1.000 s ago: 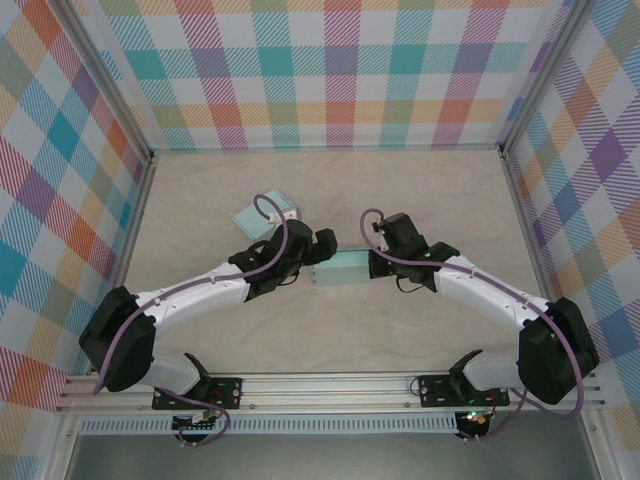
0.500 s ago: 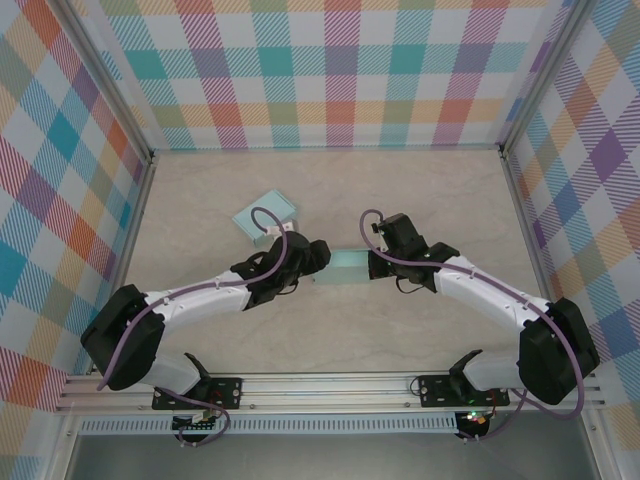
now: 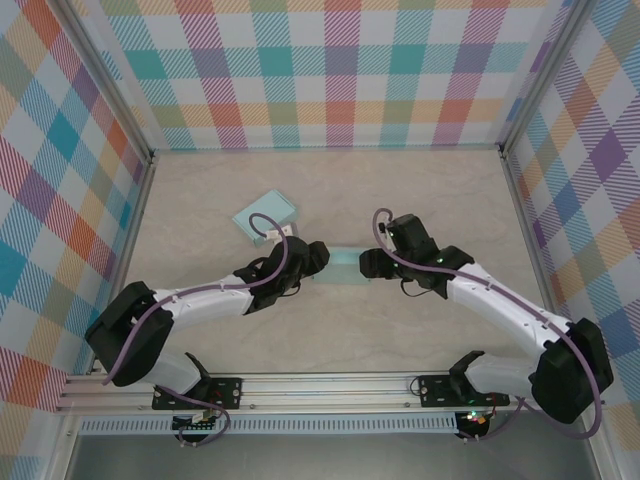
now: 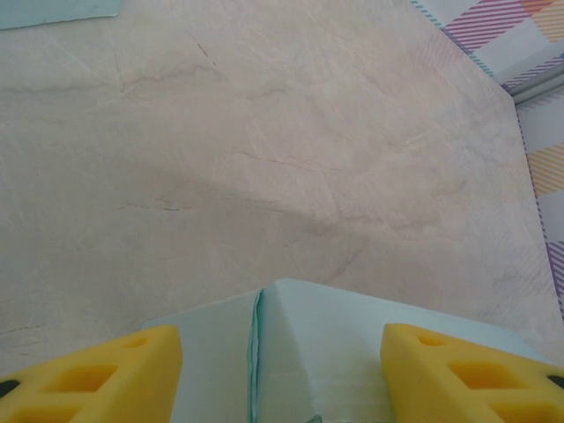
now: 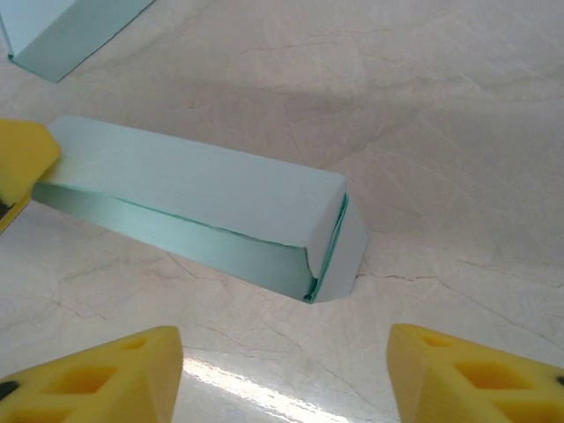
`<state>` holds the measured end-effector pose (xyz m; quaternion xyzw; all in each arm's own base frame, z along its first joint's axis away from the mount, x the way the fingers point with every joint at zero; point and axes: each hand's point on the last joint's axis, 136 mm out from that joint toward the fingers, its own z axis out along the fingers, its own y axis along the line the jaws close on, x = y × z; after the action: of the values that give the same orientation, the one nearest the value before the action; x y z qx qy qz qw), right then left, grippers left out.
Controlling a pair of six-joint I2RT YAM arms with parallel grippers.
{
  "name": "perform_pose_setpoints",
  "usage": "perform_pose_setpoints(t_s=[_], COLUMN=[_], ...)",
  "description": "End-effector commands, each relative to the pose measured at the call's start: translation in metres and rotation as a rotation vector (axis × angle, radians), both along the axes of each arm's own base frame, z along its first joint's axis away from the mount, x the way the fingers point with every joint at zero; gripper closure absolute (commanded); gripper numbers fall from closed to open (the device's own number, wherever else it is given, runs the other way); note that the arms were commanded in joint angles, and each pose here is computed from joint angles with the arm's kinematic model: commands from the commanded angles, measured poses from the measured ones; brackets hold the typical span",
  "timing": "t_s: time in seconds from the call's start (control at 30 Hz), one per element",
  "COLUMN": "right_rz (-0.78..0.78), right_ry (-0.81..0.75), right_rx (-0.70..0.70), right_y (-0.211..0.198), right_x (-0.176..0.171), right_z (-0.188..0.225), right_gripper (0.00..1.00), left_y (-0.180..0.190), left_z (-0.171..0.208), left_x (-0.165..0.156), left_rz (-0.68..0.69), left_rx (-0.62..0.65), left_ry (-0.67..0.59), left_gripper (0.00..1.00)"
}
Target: Fold the paper box
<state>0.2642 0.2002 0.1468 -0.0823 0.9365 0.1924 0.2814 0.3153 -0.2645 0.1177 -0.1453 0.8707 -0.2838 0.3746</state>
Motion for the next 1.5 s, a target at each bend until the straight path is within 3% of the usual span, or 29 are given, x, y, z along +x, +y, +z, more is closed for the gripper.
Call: perform_pose_setpoints(t_s=[0.0,0.17,0.4,0.7,0.97,1.07,1.27,1.47], right_rz=[-0.055,-0.152,-0.137,-0.152,-0.194,-0.201,-0.208,-0.214], right_ry=[-0.018,-0.031,-0.003,0.092,0.145,0.155,0.161,0.155], right_rx=[0.041,0.029,0.071,0.051,0.046,0.057,0.075,0.092], right_y=[0.000,-0.012,0.001,-0.005,-0.019,-0.022,-0.025,-0.027], right_x=[0.005,0.026,0.046,0.035,0.022,0.020,0.019,0.020], right_z=[0.021,0.020,0.011,-0.032,-0.069,-0.078,-0.086,-0.084], right_gripper=[0.28,0.27,0.31,0.43,0.50,0.55,0.66,0.77], left_y=[0.025,0.028,0.030,0.033,0.048,0.054,0.060,0.069], left_z=[-0.061,-0.061,-0.059,-0.062,-0.081,-0.089,-0.096,-0.102], left_x=[-0.027,-0.029,-0.030,-0.032,-0.042,-0.045,-0.046,-0.048], left_rz=[0.004,0.011,0.017,0.027,0.058,0.070,0.085,0.111], left_rx=[0.176,0.184,0.189,0.194,0.203,0.207,0.203,0.215], left_ry=[0.149,0.146,0.140,0.144,0.181,0.192,0.201,0.222], left_gripper=[0.40,0.40,0.40,0.41,0.47,0.52,0.71,0.80])
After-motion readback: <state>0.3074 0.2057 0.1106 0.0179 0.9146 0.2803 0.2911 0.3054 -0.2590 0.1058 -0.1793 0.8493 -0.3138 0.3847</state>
